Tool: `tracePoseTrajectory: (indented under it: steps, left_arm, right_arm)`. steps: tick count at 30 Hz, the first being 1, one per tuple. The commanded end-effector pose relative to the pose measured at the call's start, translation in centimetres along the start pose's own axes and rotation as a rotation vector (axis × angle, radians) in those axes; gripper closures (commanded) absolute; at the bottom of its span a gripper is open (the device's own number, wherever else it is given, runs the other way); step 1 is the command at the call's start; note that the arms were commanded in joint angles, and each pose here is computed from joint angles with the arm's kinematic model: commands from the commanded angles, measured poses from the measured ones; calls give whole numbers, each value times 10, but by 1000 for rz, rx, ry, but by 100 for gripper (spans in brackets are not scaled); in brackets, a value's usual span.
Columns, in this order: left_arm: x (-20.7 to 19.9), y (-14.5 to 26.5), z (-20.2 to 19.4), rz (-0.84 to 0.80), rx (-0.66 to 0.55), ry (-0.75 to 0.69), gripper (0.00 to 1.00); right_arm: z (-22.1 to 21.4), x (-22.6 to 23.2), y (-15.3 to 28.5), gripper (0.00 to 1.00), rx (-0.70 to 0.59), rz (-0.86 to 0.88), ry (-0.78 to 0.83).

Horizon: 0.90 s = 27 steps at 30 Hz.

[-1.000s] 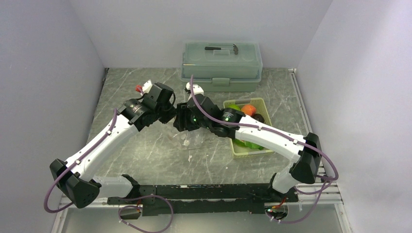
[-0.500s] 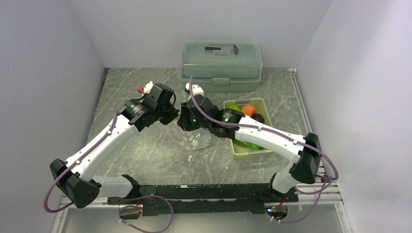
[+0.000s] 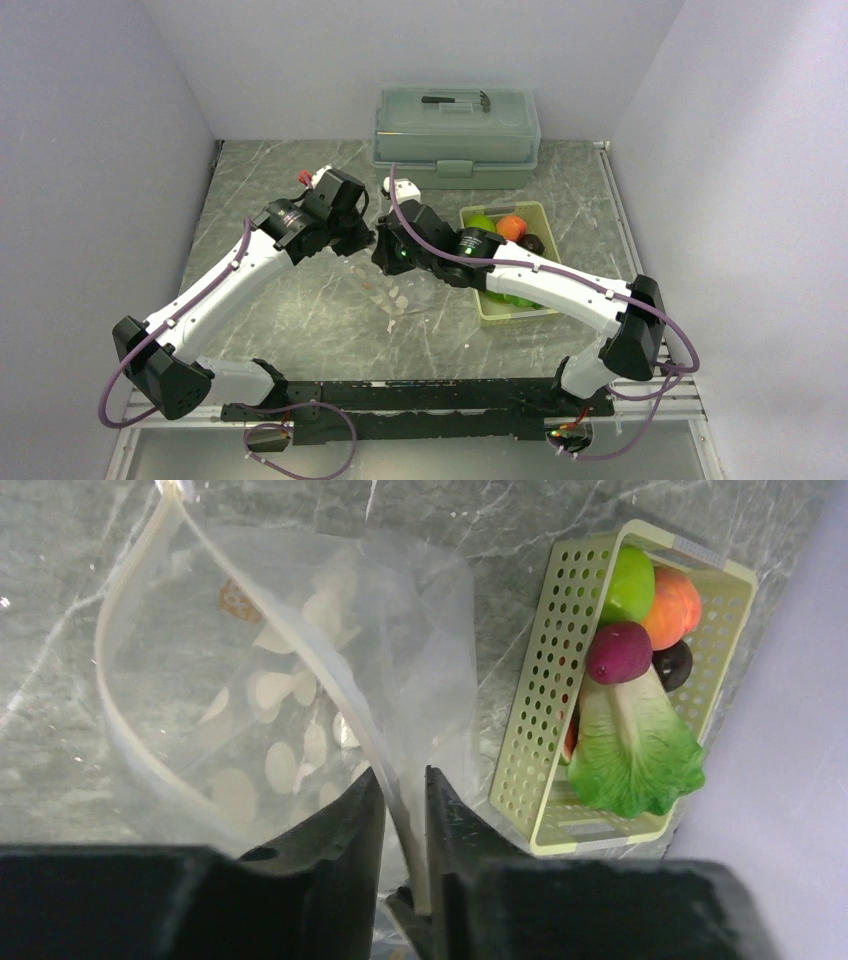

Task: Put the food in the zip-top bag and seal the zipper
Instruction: Open the zipper of the food storage bag at the center of the board.

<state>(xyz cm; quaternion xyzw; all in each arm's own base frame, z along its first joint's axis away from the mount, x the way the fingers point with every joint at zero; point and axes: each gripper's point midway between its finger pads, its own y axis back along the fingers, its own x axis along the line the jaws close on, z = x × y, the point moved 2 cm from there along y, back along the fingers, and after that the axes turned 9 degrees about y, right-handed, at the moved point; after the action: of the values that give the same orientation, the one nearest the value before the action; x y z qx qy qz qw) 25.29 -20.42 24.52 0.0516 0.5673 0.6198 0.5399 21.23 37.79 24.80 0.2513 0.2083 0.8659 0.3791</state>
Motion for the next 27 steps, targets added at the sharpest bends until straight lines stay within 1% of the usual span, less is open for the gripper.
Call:
tracePoseTrajectory:
  steps: [1,3,5,7,9,13,19,23,27]
  left_arm:
    - [-14,20,12,-62,-31,-87,65]
    - [-19,25,17,-91,-55,-109,53]
    - [-23,32,22,-117,-82,-133,44]
    - [-26,39,27,-140,-104,-153,37]
    - [-28,47,32,-153,-123,-167,33]
    - [-26,59,37,-154,-135,-198,29]
    - [-19,70,36,-175,-96,-219,26]
    - [-5,70,36,-163,-37,-191,25]
    - [1,63,31,-225,61,-164,25]
  right_arm:
    - [17,-10,17,100,-81,-32,17]
    - [16,-11,18,100,-81,-32,22]
    - [13,-13,19,100,-78,-36,22]
    - [13,-15,21,100,-84,-43,21]
    - [12,-17,23,100,-89,-48,23]
    - [12,-20,26,100,-95,-57,28]
    - [10,-22,30,100,-102,-51,32]
    - [10,-23,35,100,-114,-48,39]
    - [10,-24,39,100,-124,-39,51]
